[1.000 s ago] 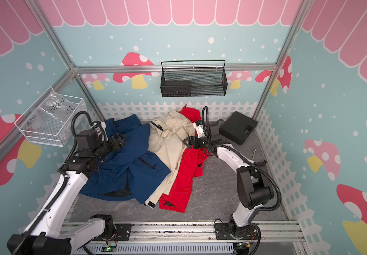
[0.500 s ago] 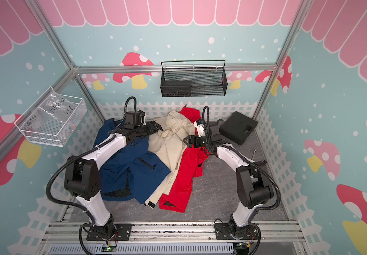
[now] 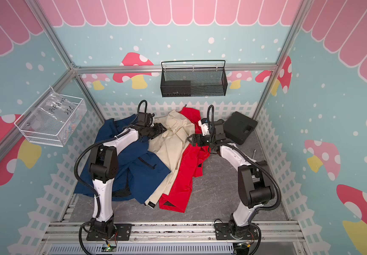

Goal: Unzip the jacket
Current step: Pick up the jacket from the jacket.

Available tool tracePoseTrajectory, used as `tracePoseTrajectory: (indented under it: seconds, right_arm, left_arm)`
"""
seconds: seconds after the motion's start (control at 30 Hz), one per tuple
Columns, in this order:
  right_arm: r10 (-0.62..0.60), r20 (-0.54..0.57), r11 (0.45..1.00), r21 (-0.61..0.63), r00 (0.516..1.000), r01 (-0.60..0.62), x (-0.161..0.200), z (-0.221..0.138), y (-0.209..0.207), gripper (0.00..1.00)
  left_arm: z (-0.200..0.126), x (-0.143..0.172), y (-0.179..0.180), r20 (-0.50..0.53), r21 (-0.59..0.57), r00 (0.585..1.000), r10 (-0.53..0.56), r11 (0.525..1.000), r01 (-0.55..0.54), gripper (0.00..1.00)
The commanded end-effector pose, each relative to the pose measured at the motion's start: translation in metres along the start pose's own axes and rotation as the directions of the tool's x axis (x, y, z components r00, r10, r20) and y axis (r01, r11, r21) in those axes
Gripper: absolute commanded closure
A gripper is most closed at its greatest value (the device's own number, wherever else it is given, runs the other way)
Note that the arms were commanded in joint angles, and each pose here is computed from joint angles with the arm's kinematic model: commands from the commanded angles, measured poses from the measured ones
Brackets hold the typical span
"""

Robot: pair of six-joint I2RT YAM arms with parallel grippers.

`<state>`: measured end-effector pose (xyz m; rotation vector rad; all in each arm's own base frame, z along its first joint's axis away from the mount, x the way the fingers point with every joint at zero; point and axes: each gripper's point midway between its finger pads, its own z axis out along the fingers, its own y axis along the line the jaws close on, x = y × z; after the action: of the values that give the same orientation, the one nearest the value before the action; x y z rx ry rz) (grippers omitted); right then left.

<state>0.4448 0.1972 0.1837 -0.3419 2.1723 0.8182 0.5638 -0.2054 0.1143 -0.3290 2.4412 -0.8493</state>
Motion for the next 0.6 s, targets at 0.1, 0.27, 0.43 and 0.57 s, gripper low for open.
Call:
tracePoseTrajectory:
  seconds: [0.1, 0.27, 0.43, 0.57]
  right_arm:
    - [-0.073, 0.071, 0.997, 0.004, 0.995, 0.072, -0.020, -0.018, 0.010, 0.09]
    - [-0.180, 0.154, 0.983, -0.012, 0.972, 0.184, -0.029, -0.039, 0.027, 0.08]
    - [-0.264, 0.260, 0.955, -0.063, 0.929, 0.289, -0.031, -0.065, 0.054, 0.05]
    - [-0.256, 0.349, 0.948, -0.092, 0.901, 0.305, -0.033, -0.086, 0.070, 0.00]
  left_arm:
    - [-0.024, -0.026, -0.076, 0.043, 0.214, 0.995, 0.094, 0.972, -0.101, 1.00]
    - [-0.125, -0.048, -0.193, 0.229, 0.395, 0.949, 0.217, 0.870, -0.294, 1.00]
    - [-0.248, -0.049, -0.303, 0.482, 0.482, 0.836, 0.261, 0.718, -0.502, 1.00]
    - [-0.292, -0.052, -0.338, 0.552, 0.479, 0.810, 0.200, 0.718, -0.504, 1.00]
